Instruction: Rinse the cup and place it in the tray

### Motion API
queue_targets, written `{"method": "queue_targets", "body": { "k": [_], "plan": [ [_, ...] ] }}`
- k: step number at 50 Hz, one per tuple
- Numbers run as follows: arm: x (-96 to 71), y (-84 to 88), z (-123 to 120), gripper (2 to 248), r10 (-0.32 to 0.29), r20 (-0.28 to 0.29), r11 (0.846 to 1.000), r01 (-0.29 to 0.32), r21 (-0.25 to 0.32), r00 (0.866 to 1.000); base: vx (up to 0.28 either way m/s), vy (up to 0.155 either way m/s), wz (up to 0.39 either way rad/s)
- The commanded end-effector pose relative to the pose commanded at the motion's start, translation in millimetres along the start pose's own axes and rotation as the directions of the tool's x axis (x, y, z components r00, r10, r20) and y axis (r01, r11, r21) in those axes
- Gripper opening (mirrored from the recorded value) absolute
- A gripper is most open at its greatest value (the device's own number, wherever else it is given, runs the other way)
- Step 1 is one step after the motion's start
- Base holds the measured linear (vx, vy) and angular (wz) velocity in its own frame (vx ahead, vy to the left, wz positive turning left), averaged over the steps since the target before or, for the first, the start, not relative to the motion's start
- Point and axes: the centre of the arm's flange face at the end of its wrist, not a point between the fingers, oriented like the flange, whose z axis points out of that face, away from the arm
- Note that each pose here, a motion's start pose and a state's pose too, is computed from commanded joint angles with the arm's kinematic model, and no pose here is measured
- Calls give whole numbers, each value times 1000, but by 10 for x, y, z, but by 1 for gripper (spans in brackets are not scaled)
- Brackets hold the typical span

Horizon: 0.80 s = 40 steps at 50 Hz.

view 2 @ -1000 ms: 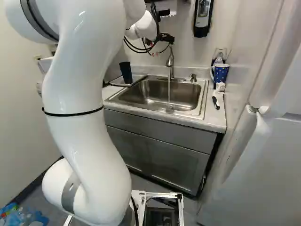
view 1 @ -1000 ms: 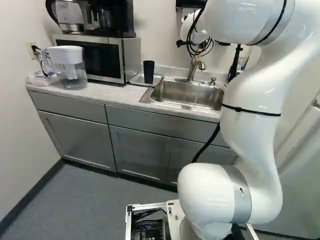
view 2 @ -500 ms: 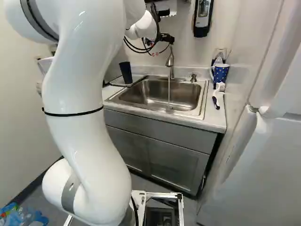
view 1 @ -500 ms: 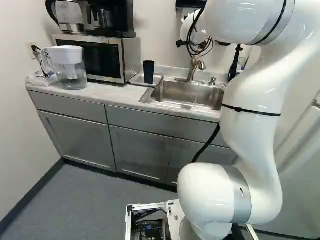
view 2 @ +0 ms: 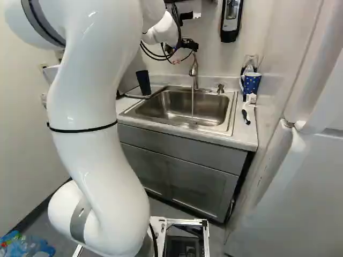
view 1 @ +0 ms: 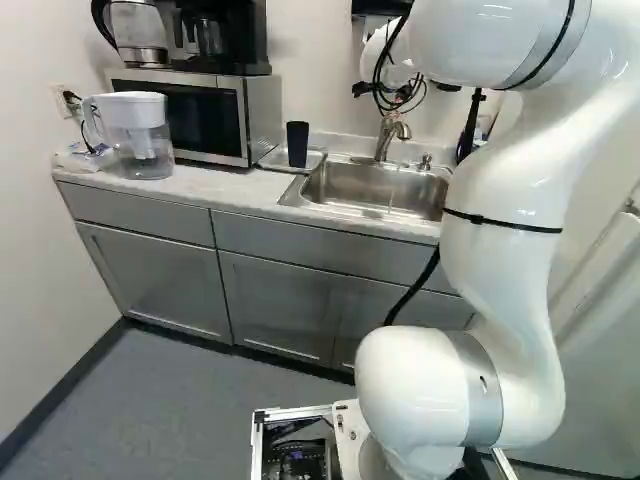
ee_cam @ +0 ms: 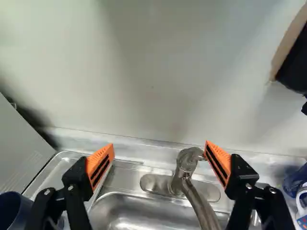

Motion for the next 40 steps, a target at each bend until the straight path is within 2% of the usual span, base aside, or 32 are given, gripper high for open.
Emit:
{"method": "queue_targets", "body": {
  "k": [26,40],
  "plan": [
    [-65,-98,-112,247,-6,44,1000,6,8,999,0,0,0],
    [-69,-101,-113,247,-6,49,1000,6,7,999,0,0,0]
  ]
}}
